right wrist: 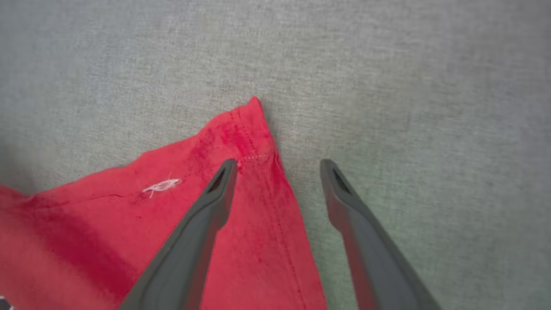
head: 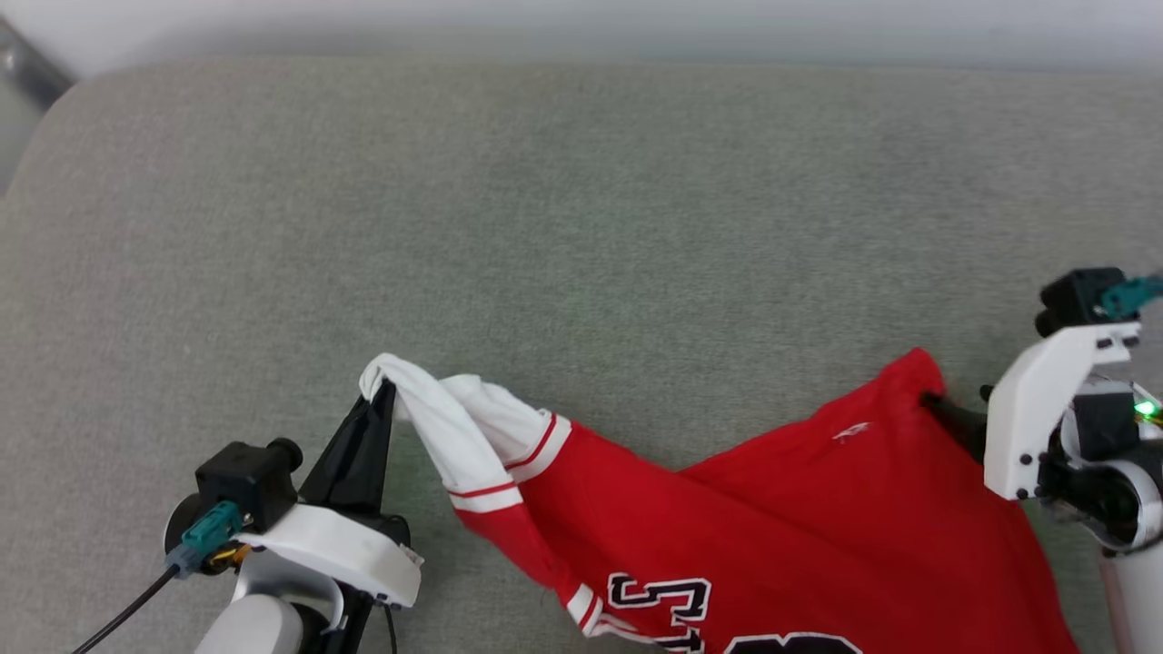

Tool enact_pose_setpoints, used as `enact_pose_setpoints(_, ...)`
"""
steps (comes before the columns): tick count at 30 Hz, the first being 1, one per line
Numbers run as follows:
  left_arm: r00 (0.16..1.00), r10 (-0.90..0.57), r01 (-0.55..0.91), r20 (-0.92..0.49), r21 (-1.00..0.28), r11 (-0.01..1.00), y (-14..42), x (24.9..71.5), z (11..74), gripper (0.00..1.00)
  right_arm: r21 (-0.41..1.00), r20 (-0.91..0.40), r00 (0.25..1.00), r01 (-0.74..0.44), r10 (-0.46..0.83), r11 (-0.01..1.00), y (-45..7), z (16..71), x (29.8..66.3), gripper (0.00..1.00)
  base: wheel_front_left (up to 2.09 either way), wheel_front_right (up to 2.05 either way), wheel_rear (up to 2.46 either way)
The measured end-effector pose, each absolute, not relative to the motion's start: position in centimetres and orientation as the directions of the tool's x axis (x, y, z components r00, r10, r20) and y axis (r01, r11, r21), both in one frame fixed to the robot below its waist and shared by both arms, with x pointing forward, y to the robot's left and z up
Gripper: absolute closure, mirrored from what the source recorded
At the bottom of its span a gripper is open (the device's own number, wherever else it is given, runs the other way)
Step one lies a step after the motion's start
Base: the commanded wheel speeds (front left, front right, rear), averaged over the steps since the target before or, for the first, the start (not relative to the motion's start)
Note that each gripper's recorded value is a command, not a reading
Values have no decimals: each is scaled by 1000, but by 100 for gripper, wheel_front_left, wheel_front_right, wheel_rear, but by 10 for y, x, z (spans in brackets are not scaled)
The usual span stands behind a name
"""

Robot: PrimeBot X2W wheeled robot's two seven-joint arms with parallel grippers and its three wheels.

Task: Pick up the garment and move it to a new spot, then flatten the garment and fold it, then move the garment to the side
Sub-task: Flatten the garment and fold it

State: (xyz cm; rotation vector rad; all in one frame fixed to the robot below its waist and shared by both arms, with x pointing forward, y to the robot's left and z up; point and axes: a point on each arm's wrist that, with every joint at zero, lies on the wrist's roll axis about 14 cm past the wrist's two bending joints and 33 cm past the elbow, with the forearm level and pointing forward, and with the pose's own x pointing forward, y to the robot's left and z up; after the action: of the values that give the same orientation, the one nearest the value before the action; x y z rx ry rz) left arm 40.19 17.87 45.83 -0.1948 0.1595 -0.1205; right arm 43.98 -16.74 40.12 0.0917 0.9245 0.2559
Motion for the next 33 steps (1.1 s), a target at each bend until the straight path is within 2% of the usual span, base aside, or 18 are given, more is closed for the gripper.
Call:
enact_pose_setpoints(3, 980, -129, 97, -153, -201, 975, 181, 406, 453, 100, 188, -840, 471, -216, 271, 958, -155, 388, 440, 0, 0, 0, 0)
enact_pose_setpoints(11, 977, -121, 82, -177, -213, 974, 183, 411, 437, 100, 191, -913, 306, -268, 271, 944, -141, 363, 440, 0, 0, 0, 0)
enact_pose_setpoints(12, 976, -119, 79, -181, -212, 974, 184, 411, 436, 100, 197, -915, 295, -269, 275, 943, -140, 362, 440, 8, 0, 0, 0)
enact_pose_setpoints(13, 977, -116, 77, -181, -212, 974, 185, 411, 435, 100, 203, -916, 287, -268, 279, 942, -139, 361, 440, 73, 0, 0, 0)
enact_pose_setpoints(14, 976, -116, 76, -183, -213, 974, 185, 411, 434, 100, 208, -917, 283, -267, 283, 941, -139, 360, 440, 96, 0, 0, 0)
enact_pose_setpoints(15, 976, -116, 76, -183, -214, 974, 185, 411, 434, 100, 211, -916, 281, -266, 285, 941, -139, 360, 439, 100, 0, 0, 0)
enact_pose_setpoints(20, 977, -117, 77, -179, -216, 973, 185, 410, 436, 100, 221, -907, 292, -284, 303, 933, -133, 365, 437, 100, 0, 0, 0)
enact_pose_setpoints(23, 980, -119, 85, -157, -209, 974, 185, 409, 445, 100, 202, -890, 341, -298, 302, 933, -134, 376, 440, 100, 0, 0, 0)
enact_pose_setpoints(26, 983, -127, 103, -130, -176, 979, 189, 410, 458, 100, 179, -848, 431, -314, 308, 933, -133, 396, 448, 100, 0, 0, 0)
enact_pose_setpoints(31, 987, -157, 153, -29, -107, 982, 191, 424, 502, 100, 111, -696, 656, -306, 294, 946, -144, 453, 473, 100, 0, 0, 0)
enact_pose_setpoints(33, 986, -166, 167, 19, -87, 982, 191, 432, 524, 100, 91, -641, 716, -289, 278, 953, -152, 475, 479, 100, 0, 0, 0)
